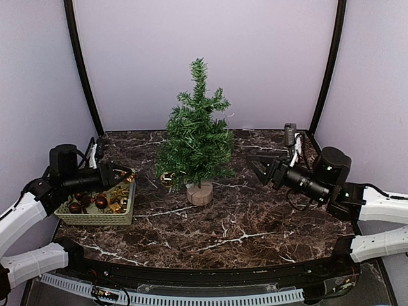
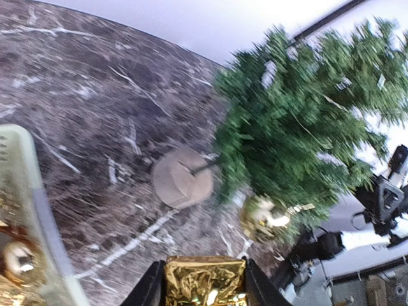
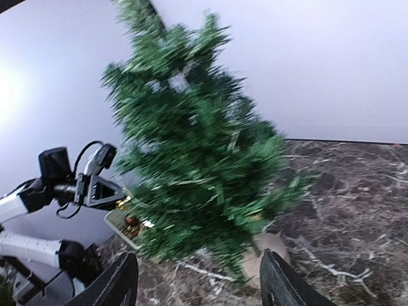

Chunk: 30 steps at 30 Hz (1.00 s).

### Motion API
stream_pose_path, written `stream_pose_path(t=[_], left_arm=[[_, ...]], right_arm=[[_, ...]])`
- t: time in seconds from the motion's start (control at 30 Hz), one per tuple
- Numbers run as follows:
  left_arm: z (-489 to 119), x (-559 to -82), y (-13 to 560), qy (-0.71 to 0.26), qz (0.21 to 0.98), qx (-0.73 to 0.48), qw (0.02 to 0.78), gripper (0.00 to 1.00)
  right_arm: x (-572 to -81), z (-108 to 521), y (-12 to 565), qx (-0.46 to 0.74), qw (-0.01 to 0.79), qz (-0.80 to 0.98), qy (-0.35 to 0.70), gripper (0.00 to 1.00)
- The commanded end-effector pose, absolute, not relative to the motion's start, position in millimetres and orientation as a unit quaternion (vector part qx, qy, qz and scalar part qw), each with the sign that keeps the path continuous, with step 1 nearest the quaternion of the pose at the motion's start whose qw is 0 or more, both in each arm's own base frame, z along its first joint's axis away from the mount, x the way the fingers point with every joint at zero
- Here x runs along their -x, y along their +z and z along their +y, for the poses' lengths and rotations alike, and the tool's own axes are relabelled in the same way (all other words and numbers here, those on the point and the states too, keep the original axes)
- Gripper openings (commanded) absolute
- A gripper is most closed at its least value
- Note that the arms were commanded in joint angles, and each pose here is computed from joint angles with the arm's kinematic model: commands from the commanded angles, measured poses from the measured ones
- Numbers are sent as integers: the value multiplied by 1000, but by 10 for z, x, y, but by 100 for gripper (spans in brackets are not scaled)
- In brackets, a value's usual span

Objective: Decorate the small christmas tree

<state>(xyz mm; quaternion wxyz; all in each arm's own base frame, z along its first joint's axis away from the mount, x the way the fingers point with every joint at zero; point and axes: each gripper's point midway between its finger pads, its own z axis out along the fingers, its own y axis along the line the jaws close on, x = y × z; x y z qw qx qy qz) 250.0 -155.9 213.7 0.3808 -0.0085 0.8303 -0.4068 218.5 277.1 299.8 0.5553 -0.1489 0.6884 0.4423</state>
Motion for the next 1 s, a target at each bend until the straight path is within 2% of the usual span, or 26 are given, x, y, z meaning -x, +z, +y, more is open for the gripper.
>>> stream_pose_path(t=[0.0, 0.17, 0.33, 0.67, 0.97], left_arm=[[-2031, -1995, 2167, -501, 816, -28, 287, 40], [-2278, -1716, 2213, -541, 806, -39, 237, 41], [-2482, -1454, 2223, -567, 799, -56, 193, 41], [-2806, -1295, 2369, -599, 775, -87, 182, 41], [-2825, -1312, 2425, -614, 763, -79, 187, 44]], right_arm=[[-1892, 3067, 3200, 197, 584, 655, 437, 68], [-1520, 3438, 3218, 234, 584, 645, 433, 73], [-1230, 3814, 3169, 253, 591, 648, 409, 74], [-1074, 4609, 2905, 282, 564, 675, 384, 76], [-983, 4919, 2614, 324, 554, 691, 333, 81]])
